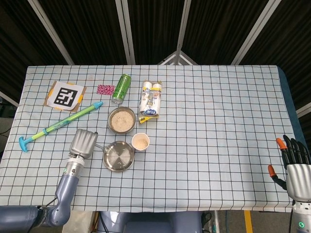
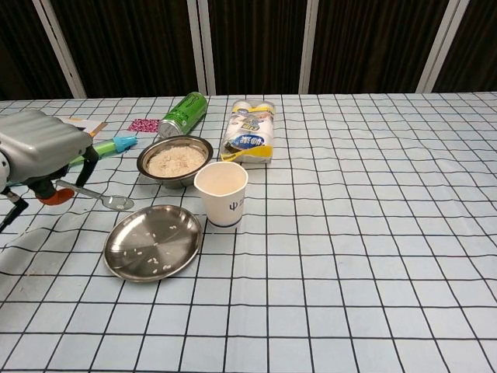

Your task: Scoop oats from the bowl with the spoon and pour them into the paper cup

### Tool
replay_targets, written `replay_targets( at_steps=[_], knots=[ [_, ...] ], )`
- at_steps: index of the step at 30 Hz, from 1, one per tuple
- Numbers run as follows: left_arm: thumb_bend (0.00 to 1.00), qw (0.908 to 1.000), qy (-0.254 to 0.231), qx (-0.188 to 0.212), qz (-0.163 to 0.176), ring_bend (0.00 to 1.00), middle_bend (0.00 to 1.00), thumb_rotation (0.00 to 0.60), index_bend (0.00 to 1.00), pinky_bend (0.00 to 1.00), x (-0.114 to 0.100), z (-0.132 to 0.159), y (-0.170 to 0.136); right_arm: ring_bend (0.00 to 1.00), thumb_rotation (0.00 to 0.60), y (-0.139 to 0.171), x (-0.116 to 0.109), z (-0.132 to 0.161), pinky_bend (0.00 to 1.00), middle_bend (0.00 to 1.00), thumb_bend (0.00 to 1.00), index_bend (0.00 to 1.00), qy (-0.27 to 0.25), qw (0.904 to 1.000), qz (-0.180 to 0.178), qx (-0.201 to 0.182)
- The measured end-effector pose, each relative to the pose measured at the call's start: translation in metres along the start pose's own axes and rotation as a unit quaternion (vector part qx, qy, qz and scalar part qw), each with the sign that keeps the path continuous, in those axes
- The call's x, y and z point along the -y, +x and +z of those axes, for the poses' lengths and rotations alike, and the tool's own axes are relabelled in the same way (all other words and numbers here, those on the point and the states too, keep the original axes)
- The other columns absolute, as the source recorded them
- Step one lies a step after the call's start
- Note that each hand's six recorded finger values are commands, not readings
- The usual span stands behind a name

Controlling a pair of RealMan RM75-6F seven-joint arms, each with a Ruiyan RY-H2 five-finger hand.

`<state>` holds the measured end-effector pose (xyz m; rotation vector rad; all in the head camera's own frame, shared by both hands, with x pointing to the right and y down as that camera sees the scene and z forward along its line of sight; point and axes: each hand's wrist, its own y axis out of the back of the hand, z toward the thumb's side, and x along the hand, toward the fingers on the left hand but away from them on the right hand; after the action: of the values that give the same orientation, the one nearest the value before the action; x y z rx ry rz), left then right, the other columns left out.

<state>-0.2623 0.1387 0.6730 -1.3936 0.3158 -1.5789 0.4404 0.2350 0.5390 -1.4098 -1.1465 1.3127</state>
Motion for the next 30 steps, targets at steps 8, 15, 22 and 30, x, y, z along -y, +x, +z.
replay_targets(
  at_steps=[8, 15, 22, 30],
  knots=[
    [0.42, 0.9997, 0.010, 0.013, -0.015, 1.00, 1.00, 0.600, 0.55, 1.00, 0.012, 0.024, 0.007, 0.00, 0.600, 0.000, 0.000, 0.000, 0.09, 0.04, 0.38, 0.00, -0.001, 1.0000, -0.002, -0.001],
    [0.33, 0.9996, 0.004, 0.018, -0.023, 1.00, 1.00, 0.600, 0.52, 1.00, 0.016, 0.041, 0.011, 0.00, 0.600, 0.000, 0.000, 0.000, 0.09, 0.04, 0.38, 0.00, 0.000, 1.0000, -0.002, -0.001],
    [0.23, 0.9996, -0.019, 0.012, -0.017, 1.00, 1.00, 0.600, 0.48, 1.00, 0.010, 0.040, 0.011, 0.00, 0.600, 0.000, 0.000, 0.000, 0.09, 0.04, 0.38, 0.00, 0.000, 1.0000, -0.002, -0.001],
    [0.23, 0.9962, -0.086, 0.003, 0.016, 0.96, 0.94, 0.600, 0.42, 0.99, -0.007, 0.020, 0.005, 0.00, 0.600, 0.001, 0.000, 0.000, 0.09, 0.04, 0.38, 0.00, 0.001, 1.0000, -0.001, -0.001]
  ],
)
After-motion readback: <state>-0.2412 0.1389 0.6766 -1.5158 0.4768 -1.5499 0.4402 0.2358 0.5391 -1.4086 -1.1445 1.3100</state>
